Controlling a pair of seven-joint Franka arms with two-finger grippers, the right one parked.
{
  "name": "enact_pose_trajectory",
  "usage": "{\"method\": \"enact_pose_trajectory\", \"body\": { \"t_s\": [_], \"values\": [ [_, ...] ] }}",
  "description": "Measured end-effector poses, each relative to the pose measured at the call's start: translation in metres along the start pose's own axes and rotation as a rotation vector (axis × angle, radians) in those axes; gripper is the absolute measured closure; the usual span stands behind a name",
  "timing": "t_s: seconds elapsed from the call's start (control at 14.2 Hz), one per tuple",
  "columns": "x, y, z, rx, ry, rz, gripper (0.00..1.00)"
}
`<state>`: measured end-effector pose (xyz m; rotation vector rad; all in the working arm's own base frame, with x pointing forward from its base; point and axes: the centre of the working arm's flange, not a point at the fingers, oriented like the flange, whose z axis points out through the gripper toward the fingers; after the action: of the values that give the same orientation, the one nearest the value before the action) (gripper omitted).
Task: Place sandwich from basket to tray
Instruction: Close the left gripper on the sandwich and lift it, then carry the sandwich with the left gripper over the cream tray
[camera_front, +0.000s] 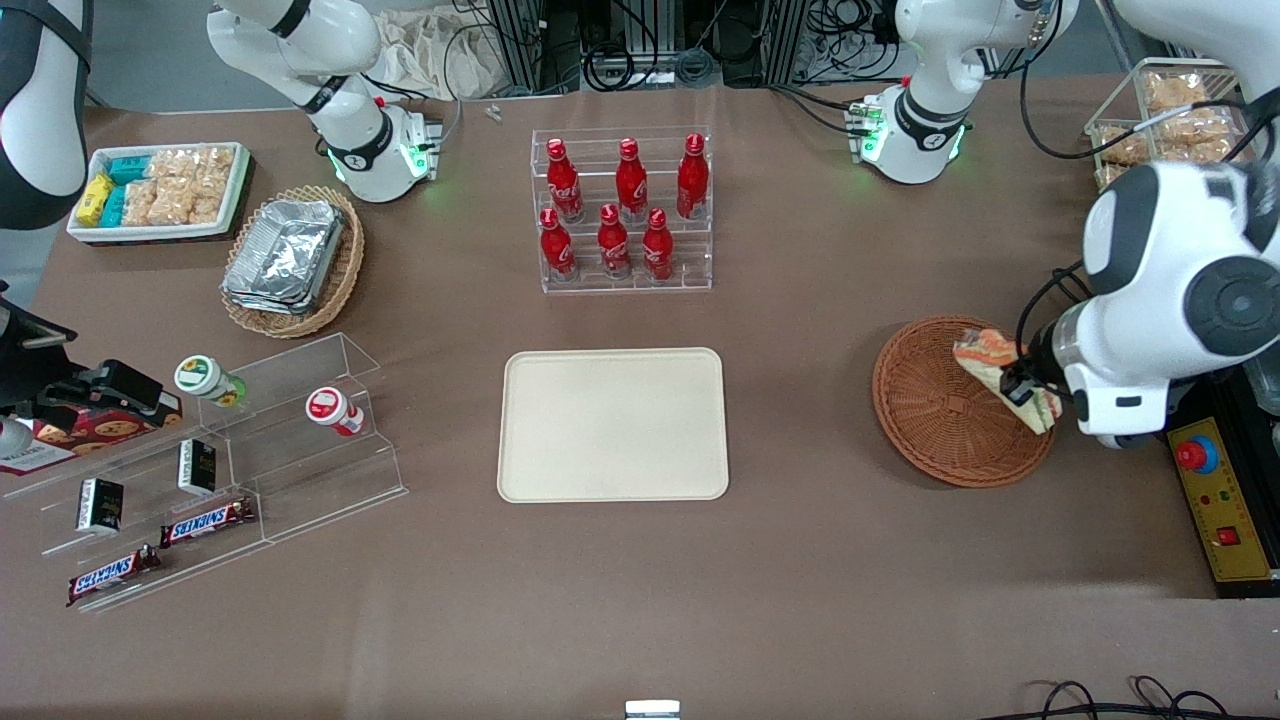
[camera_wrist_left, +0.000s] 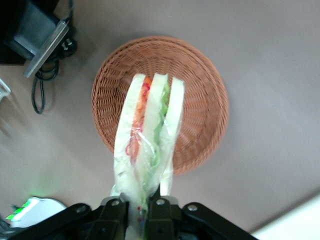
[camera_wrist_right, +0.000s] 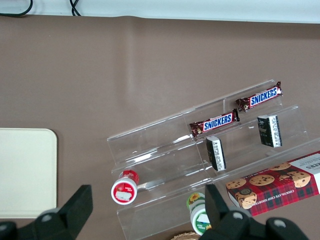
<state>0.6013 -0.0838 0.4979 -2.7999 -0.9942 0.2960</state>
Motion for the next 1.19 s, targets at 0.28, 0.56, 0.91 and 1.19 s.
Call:
{"method": "enact_pose_trajectory", "body": {
  "t_s": [0.28, 0.56, 0.91, 1.19],
  "values": [
    [-0.053, 0.029, -0.057, -0.127, -0.040, 0.327, 0.84],
    [-0.121, 0.087, -0.046, -0.135, -0.071, 0.531, 0.84],
    [-0.193, 0.201, 0.047, -0.165, -0.085, 0.629, 0.84],
    [-0.222, 0.272, 0.144, -0.173, -0.031, 0.594, 0.84]
  ]
}}
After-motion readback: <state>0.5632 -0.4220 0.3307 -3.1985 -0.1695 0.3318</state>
